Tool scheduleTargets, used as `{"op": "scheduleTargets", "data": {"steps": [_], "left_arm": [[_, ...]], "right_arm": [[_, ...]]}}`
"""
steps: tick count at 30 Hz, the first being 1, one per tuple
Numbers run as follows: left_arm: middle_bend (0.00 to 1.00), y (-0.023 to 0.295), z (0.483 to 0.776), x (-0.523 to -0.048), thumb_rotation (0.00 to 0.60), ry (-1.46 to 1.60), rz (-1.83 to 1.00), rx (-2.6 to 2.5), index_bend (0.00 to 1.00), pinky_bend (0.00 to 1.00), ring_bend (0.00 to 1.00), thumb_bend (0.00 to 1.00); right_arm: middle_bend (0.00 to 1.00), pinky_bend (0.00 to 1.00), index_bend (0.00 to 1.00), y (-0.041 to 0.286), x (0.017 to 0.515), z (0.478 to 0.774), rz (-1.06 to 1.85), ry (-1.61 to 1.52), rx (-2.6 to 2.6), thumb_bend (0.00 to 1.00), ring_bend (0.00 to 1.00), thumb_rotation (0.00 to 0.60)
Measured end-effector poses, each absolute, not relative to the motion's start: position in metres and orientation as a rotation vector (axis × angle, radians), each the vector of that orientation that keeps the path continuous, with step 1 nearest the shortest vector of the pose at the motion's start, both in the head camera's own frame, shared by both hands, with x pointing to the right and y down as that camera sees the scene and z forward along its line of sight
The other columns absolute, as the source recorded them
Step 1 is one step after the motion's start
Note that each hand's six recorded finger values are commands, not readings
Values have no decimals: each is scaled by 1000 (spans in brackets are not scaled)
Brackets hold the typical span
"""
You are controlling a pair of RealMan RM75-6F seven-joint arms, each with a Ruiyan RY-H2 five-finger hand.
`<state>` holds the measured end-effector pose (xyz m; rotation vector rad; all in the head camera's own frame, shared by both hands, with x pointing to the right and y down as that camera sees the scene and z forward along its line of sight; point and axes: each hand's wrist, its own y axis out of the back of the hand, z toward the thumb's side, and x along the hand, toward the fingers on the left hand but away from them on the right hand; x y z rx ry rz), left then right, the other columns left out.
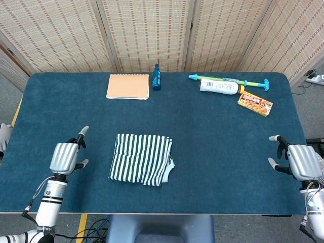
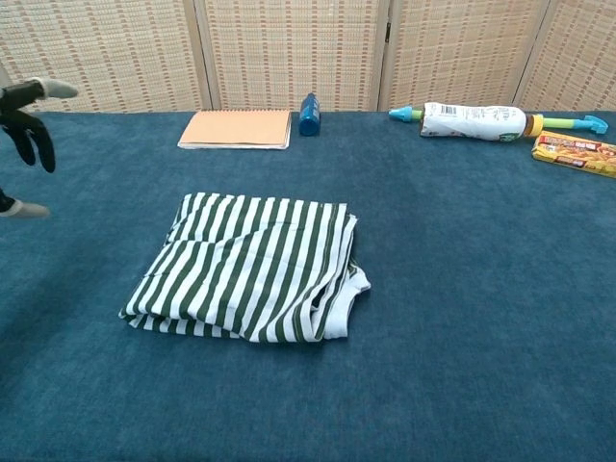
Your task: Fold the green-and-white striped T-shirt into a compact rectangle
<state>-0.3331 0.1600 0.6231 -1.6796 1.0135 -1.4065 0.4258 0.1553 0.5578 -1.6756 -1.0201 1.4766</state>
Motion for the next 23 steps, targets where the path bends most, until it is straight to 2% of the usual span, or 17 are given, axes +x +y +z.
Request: {"op": "scheduleTargets", "data": {"steps": [3,6,14,23], "left_arm": [[381,167,617,-360,600,1069,-1428,-1636,39,536,310,160],[348,175,609,-380,600,1103,-1434,-1590,39,510,289,159],[332,202,592,-410,600,1126,-1443,-1541,41,483,286,159],[332,240,583,-417,600,1078,-1520,-1563,41,479,286,159]], "right_arm": [[289,332,221,160,425,562,1447,-945,-1699,294,235,600],[226,280,198,165,427,567,1427,-886,-1706,294,172,600],[213,253,175,179,437,570,1396,-917,-1675,294,160,600],[227,253,175,200,449,563,1442,-945,-1641,294,160,600]]}}
